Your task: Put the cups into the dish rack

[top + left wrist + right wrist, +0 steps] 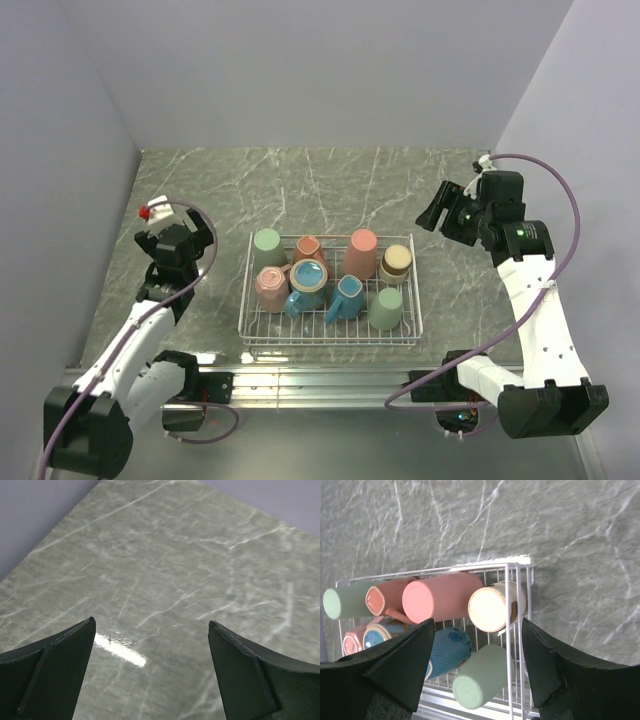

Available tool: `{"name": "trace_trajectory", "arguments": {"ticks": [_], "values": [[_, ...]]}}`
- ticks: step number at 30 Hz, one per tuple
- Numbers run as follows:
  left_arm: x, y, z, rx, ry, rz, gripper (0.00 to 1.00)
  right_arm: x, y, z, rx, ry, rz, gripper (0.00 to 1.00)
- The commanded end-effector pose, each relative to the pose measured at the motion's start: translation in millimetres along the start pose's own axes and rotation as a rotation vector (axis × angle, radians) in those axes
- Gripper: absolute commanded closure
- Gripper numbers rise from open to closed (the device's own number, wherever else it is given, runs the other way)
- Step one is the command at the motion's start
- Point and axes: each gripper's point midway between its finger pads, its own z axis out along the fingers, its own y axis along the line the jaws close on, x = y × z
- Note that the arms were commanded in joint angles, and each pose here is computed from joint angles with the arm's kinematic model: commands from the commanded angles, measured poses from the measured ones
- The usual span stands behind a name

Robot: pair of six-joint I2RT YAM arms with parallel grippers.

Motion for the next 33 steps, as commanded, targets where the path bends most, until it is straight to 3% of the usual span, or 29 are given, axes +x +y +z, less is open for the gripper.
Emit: {"name": "trace_trajectory", "arguments": {"ticks": [1, 9, 10, 17, 22, 25, 33], "values": [[-28, -7, 19, 0.040, -0.185, -0.105, 0.01, -2, 10, 2, -0.038, -0.004, -0.036, 0.24], [10, 11, 53, 0.006, -0.206, -0.082, 0.01, 10, 22, 2, -0.033, 0.024, -0.151, 0.24], [2, 8, 54, 0.026, -0.244, -0.078, 0.01, 12, 32, -1, -0.061, 0.020, -0.182, 0.23], [34, 7, 75, 0.076, -0.194, -0.008, 0.01, 31, 79, -21, -0.291, 0.034, -0.317, 0.24], [44, 7, 78, 0.107, -0.208, 0.003, 0.01, 47, 85, -26, -0.361, 0.063, -0.329, 0.24], [58, -12, 69, 0.258, -0.214, 0.087, 0.01, 51, 85, -29, -0.370, 0.069, -0.325, 0.24], [52, -14, 71, 0.263, -0.224, 0.080, 0.01, 54, 92, -55, -0.426, 0.009, -0.230, 0.23]]}}
